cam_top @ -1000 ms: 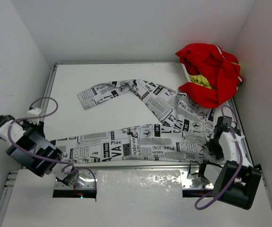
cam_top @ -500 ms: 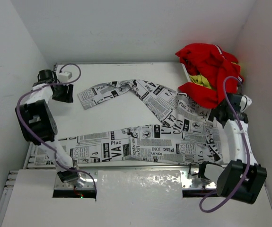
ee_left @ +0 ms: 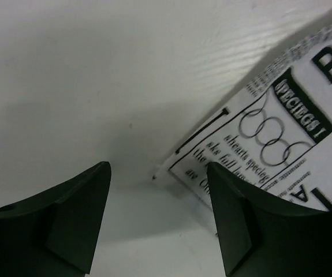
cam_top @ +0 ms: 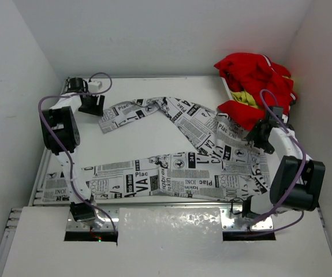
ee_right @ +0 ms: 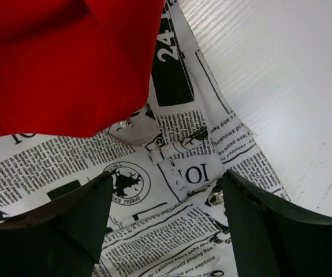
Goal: Fold and stack the trousers
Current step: Flatten the trousers out
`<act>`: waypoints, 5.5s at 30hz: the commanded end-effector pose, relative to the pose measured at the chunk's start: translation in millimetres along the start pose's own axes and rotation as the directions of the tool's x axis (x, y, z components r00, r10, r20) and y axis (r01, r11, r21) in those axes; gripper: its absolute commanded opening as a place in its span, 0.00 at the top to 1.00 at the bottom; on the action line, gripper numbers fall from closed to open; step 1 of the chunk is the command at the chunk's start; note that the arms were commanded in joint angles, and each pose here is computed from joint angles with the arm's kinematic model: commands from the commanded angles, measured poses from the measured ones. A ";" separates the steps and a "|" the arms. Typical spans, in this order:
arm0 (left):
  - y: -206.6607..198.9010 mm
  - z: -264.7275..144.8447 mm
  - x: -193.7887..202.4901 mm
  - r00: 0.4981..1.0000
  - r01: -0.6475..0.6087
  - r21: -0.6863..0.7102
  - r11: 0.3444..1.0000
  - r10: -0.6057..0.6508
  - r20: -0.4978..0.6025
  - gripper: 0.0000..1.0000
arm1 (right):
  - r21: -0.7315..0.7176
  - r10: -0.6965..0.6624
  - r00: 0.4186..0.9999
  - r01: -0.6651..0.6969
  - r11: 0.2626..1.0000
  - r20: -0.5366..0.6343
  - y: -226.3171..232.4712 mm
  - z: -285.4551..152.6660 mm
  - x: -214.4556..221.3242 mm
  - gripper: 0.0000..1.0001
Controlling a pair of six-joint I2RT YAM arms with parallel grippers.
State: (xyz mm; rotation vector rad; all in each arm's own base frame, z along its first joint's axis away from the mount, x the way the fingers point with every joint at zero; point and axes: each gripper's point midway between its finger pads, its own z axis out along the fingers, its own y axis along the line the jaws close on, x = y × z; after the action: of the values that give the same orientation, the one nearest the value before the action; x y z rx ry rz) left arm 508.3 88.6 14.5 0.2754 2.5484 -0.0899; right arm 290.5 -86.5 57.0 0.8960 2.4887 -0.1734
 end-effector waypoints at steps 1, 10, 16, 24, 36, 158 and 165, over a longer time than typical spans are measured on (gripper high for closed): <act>-6.4 5.0 -11.3 0.999 -0.025 0.034 0.999 0.024 0.022 0.34 | -0.031 0.001 1.000 -0.001 1.000 0.018 10.8 -2.2 -15.3 0.28; -33.9 6.4 33.5 0.992 0.016 0.160 0.987 0.005 -0.126 0.54 | -0.001 0.011 1.000 -0.011 1.000 0.020 9.8 2.1 -19.8 0.28; -34.2 -25.2 21.7 0.997 -0.049 0.156 0.987 0.058 -0.052 1.00 | -0.057 0.023 1.000 -0.023 0.998 0.008 24.0 12.5 -22.1 0.28; 48.9 -181.7 -135.8 0.851 -0.278 -0.402 0.872 0.418 0.319 1.00 | 0.002 0.038 0.970 -0.039 0.999 -0.240 16.9 49.2 36.5 0.29; -5.1 -162.0 38.8 0.796 -0.581 -0.151 0.799 0.597 0.097 1.00 | -0.040 0.022 0.974 -0.032 0.999 -0.224 19.5 51.2 43.3 0.29; 90.9 -221.8 58.6 0.994 -0.024 -0.423 0.906 0.069 0.090 1.00 | 0.099 0.063 0.988 -0.049 0.994 -0.141 14.8 50.9 43.6 0.32; 103.0 -271.8 6.6 0.967 -0.078 -0.492 0.867 0.186 0.175 1.00 | 0.201 0.130 0.962 -0.082 0.976 -0.238 -20.7 38.4 97.0 0.33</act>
State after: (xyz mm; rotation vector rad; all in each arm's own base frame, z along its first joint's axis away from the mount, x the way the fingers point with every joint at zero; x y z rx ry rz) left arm 380.7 214.7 196.8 0.1876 2.3208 0.4431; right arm 277.6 -55.2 -12.0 1.0810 2.6251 -0.1633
